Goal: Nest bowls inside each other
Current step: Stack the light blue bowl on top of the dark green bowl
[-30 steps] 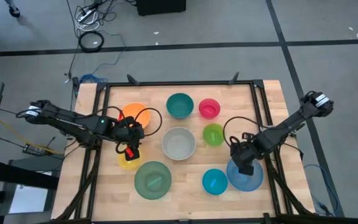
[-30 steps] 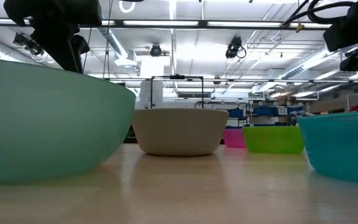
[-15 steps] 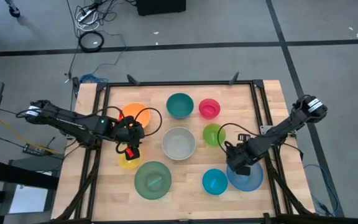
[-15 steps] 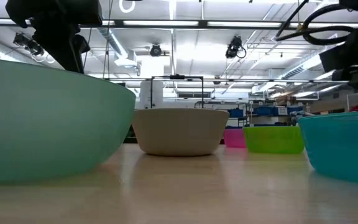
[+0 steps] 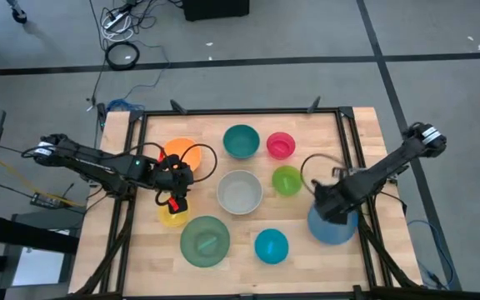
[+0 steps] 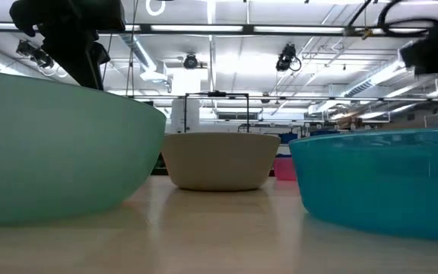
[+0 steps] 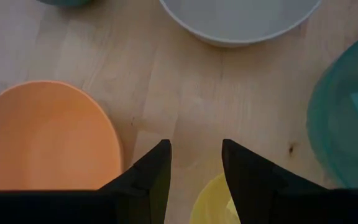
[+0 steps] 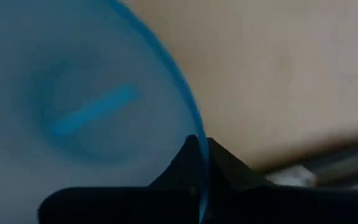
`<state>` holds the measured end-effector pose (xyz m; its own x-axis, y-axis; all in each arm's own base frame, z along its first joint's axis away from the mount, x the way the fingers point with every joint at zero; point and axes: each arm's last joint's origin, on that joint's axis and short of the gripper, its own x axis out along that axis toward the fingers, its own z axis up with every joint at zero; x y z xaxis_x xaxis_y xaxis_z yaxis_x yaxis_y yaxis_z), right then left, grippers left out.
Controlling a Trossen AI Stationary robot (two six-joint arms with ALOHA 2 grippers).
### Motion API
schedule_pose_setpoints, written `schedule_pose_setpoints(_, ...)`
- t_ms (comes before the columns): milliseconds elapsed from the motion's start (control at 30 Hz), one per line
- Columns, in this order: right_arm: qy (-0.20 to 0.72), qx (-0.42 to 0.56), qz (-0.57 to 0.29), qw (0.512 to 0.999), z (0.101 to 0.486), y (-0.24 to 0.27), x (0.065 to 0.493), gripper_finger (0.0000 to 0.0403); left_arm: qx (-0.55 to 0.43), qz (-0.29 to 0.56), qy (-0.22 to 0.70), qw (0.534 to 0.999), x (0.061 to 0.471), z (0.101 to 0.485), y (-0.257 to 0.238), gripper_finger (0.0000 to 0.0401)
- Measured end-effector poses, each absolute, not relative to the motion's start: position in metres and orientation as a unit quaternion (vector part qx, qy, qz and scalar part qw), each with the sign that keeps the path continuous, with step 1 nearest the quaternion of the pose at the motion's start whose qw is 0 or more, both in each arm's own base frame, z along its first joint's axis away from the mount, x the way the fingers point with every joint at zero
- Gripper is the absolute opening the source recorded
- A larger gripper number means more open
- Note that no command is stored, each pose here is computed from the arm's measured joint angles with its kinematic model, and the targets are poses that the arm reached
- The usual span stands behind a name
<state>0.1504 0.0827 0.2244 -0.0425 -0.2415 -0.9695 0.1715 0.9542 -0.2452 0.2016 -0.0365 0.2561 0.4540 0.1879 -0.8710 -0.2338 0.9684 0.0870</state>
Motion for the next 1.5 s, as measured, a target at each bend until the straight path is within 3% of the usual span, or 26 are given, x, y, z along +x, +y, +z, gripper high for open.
schedule_pose_setpoints(100, 0.663, -0.019, -0.18, 0.726, 0.262, 0.073, 0.139, 0.0, -0.025, 0.125, 0.507, 0.852, 0.202, 0.256, -0.037, 0.0152)
schedule_pose_setpoints(300, 0.453, 0.047, -0.154, 0.877, 0.338, 0.066, 0.142, 0.0, -0.026, 0.126, 0.506, 0.853, 0.202, 0.256, -0.037, 0.0152)
schedule_pose_setpoints(433, 0.302, 0.056, -0.097, 0.947, 0.368, 0.073, 0.171, 0.0, -0.023, 0.133, 0.501, 0.855, 0.202, 0.257, -0.036, 0.0152)
schedule_pose_setpoints(533, 0.236, 0.043, -0.049, 0.97, 0.375, 0.081, 0.207, 0.0, -0.017, 0.158, 0.479, 0.863, 0.205, 0.267, -0.035, 0.0152)
schedule_pose_setpoints(633, 0.22, 0.025, -0.016, 0.975, 0.365, 0.087, 0.244, 0.0, -0.007, 0.179, 0.429, 0.886, 0.208, 0.295, -0.036, 0.0152)
schedule_pose_setpoints(833, 0.218, 0.011, 0.032, 0.975, 0.327, 0.087, 0.31, 0.0, 0.017, 0.217, 0.27, 0.938, 0.193, 0.387, -0.043, 0.0152)
schedule_pose_setpoints(1033, 0.186, 0.041, 0.071, 0.979, 0.299, 0.073, 0.355, 0.0, 0.002, 0.193, 0.154, 0.969, 0.16, 0.457, -0.044, 0.0152)
schedule_pose_setpoints(1233, 0.162, 0.052, 0.085, 0.982, 0.273, 0.066, 0.383, 0.0, 0.005, 0.178, 0.097, 0.979, 0.146, 0.481, -0.042, 0.0152)
schedule_pose_setpoints(1500, 0.183, 0.054, 0.085, 0.978, 0.236, 0.069, 0.403, 0.0, 0.004, 0.185, 0.09, 0.979, 0.141, 0.483, -0.04, 0.0152)
